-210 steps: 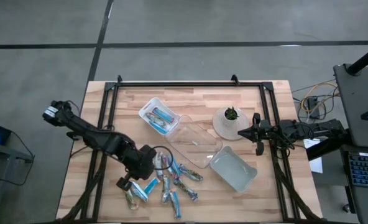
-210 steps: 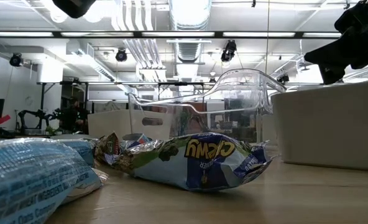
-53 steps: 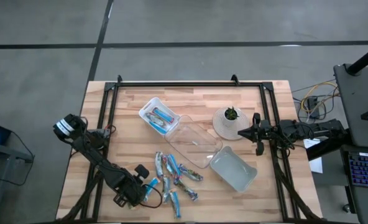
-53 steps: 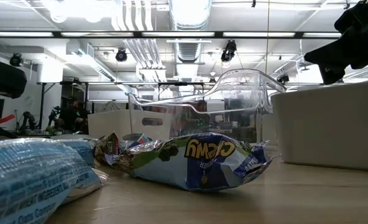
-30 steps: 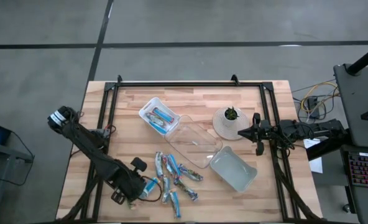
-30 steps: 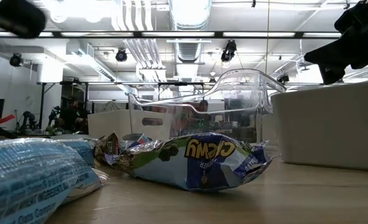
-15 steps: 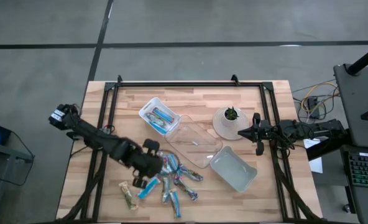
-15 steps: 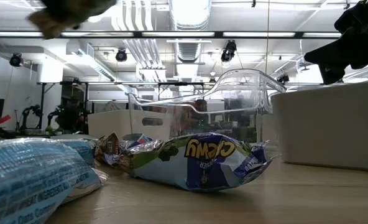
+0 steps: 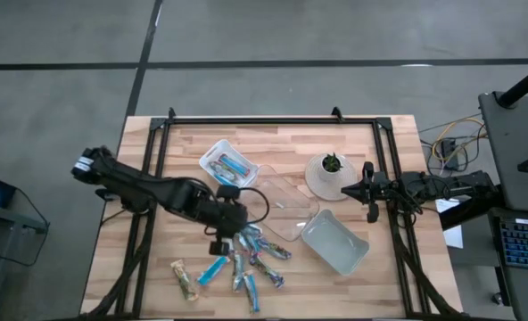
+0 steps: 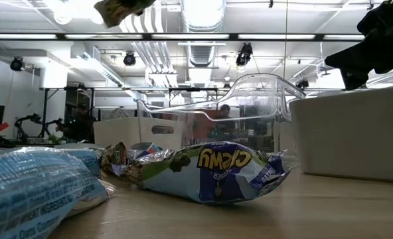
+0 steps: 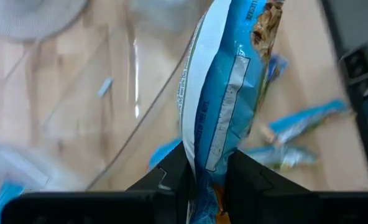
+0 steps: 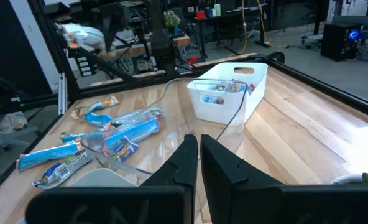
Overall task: Pick and place Granola Bars by type
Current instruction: Put the orange granola bar into the gray bin
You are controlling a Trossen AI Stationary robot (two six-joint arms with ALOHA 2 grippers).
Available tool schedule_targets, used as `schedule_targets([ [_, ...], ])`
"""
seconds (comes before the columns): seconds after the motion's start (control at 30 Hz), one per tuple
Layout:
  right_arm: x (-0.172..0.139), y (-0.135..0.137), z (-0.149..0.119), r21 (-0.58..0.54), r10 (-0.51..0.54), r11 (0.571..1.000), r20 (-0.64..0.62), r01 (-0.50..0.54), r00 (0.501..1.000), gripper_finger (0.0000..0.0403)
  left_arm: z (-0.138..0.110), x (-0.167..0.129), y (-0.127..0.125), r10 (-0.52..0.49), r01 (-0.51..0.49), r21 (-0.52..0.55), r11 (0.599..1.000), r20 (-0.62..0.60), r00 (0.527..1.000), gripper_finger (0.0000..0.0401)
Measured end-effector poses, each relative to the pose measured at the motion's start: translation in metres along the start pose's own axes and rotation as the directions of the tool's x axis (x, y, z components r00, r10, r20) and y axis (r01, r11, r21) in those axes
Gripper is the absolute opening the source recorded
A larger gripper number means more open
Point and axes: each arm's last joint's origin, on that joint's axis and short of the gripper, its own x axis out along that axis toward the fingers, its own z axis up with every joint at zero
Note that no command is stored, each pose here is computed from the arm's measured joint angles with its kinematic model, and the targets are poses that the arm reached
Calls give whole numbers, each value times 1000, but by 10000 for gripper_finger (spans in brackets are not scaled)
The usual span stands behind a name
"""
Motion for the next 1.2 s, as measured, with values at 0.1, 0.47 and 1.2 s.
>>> schedule_targets([
  [0.1,0,0,0,0,0,1000,0,0,1000,13,9,5,-3,-24,25,-15,1000,76,997,59],
  [0.47,0,0,0,0,0,1000,0,0,1000,13,50,32,-13,-71,91,-102,991,190,979,59],
  [1.2,0,0,0,0,0,1000,-1,0,1000,13,116,97,-11,-144,284,-385,878,353,924,59],
])
